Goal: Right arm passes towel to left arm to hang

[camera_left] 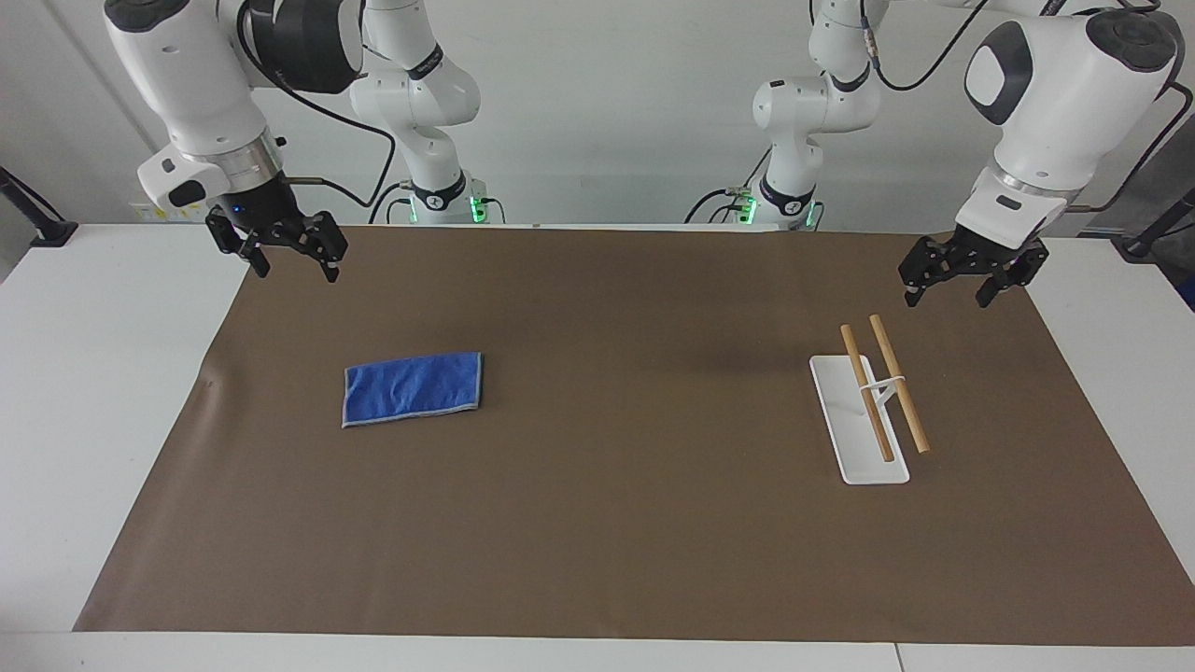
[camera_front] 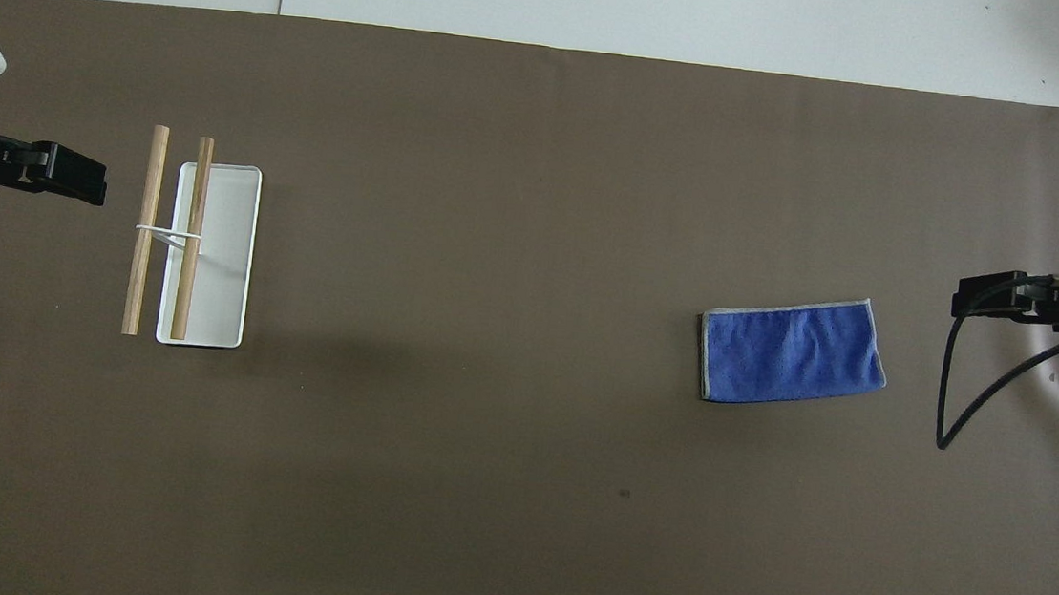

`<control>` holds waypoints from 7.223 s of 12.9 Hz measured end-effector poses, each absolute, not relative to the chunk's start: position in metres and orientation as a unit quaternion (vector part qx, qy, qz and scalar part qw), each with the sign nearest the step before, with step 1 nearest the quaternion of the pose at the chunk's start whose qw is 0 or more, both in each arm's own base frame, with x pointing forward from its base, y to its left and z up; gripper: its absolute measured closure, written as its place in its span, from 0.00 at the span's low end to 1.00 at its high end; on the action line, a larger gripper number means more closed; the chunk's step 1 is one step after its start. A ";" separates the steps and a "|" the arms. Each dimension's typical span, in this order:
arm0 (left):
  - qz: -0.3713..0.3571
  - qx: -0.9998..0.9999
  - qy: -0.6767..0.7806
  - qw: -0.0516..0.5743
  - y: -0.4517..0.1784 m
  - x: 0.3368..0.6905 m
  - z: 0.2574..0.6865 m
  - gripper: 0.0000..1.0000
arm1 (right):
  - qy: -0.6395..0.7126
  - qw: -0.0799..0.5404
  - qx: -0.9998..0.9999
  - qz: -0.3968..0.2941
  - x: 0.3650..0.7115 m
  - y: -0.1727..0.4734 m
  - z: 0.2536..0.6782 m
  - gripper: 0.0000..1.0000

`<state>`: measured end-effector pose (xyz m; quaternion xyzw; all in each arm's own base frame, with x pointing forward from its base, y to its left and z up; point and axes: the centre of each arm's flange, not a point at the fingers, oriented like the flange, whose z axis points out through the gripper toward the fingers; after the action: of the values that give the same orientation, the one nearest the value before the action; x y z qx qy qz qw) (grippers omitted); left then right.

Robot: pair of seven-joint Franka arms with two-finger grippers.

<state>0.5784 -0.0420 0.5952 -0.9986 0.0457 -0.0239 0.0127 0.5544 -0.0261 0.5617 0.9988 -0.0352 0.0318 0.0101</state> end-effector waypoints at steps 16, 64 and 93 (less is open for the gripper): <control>-0.024 -0.999 0.046 0.013 -0.042 0.578 0.595 0.00 | 0.041 0.012 0.998 0.043 0.540 0.018 0.297 0.00; -0.040 -0.870 -0.415 -0.263 -0.200 0.562 0.593 0.00 | -0.326 -0.525 0.779 0.106 0.586 0.273 0.471 0.96; -0.083 -0.728 -0.558 -0.389 -0.252 0.558 0.524 0.98 | -0.372 -0.537 0.749 0.113 0.572 0.295 0.466 0.48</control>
<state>0.5578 -0.2524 0.5242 -0.7281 -0.5581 -0.0835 -0.3892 0.5719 0.2948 0.4663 0.7487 -0.3722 0.1128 -0.5368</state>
